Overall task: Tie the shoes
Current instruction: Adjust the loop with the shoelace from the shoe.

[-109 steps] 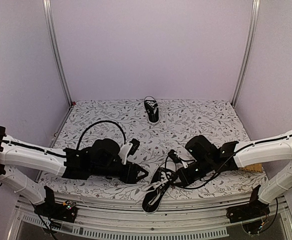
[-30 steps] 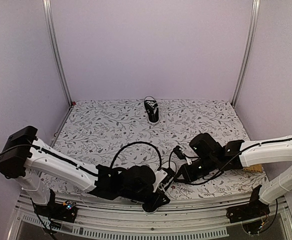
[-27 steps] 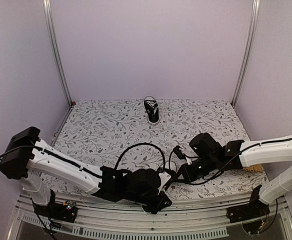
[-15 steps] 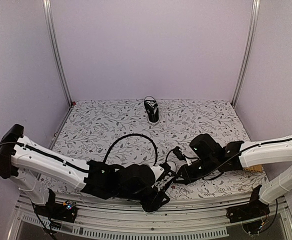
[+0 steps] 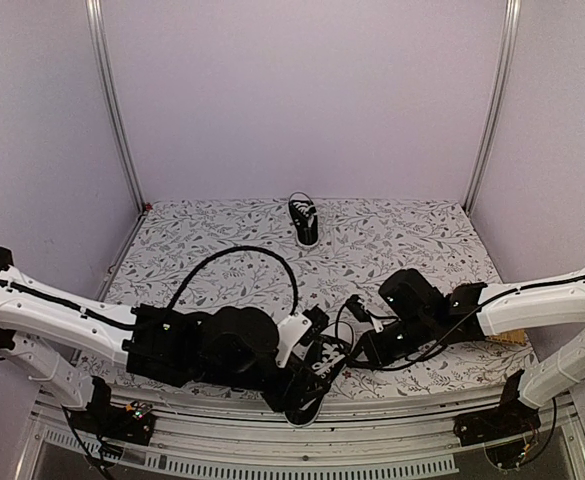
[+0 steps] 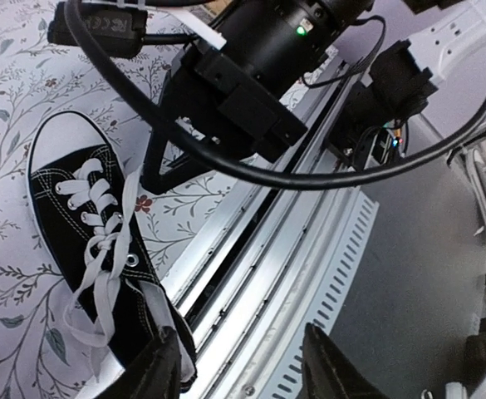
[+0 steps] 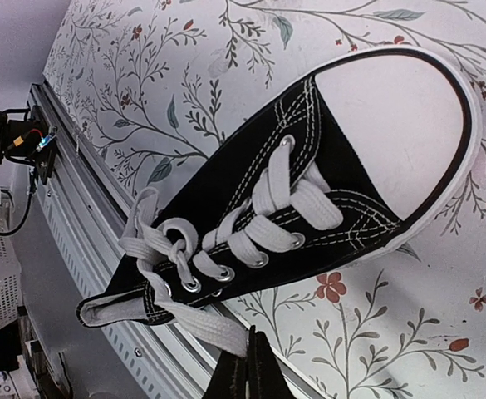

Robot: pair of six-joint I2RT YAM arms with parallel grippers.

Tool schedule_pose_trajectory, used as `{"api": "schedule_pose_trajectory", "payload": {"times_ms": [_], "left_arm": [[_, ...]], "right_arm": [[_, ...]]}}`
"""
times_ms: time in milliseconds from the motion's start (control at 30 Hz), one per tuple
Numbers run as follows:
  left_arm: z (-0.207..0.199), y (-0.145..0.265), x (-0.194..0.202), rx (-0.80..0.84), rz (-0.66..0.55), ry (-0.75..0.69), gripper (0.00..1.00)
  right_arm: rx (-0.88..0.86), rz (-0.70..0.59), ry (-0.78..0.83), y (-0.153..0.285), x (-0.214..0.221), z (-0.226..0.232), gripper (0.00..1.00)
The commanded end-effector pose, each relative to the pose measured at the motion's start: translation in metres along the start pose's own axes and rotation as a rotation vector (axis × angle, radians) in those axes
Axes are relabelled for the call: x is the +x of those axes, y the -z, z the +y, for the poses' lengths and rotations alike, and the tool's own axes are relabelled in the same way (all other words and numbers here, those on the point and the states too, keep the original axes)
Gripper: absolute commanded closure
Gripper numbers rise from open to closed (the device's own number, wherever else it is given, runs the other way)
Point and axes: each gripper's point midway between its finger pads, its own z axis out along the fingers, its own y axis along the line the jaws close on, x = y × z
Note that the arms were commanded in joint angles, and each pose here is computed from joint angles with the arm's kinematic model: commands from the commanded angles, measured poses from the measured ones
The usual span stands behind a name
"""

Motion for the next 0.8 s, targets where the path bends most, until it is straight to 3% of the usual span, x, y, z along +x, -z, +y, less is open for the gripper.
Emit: {"api": "schedule_pose_trajectory", "payload": {"times_ms": [0, 100, 267, 433, 767], "left_arm": [[0.004, 0.010, 0.003, 0.016, -0.014, -0.020, 0.54], [0.036, 0.015, -0.002, -0.065, -0.045, 0.084, 0.45], [0.081, 0.009, -0.013, -0.091, -0.073, 0.209, 0.45], [0.111, -0.008, -0.025, -0.049, -0.089, 0.265, 0.53], [0.123, -0.050, -0.025, 0.058, -0.006, 0.273, 0.64]], "right_arm": [[-0.002, -0.009, 0.012, -0.001, -0.001, -0.002, 0.98], [-0.001, -0.012, 0.012, -0.001, -0.001, -0.003, 0.98], [-0.011, -0.014, 0.011, -0.002, -0.001, -0.002, 0.98], [-0.017, -0.015, 0.009, -0.003, -0.002, -0.001, 0.98], [-0.027, -0.002, 0.007, -0.008, 0.001, -0.001, 0.98]]}}
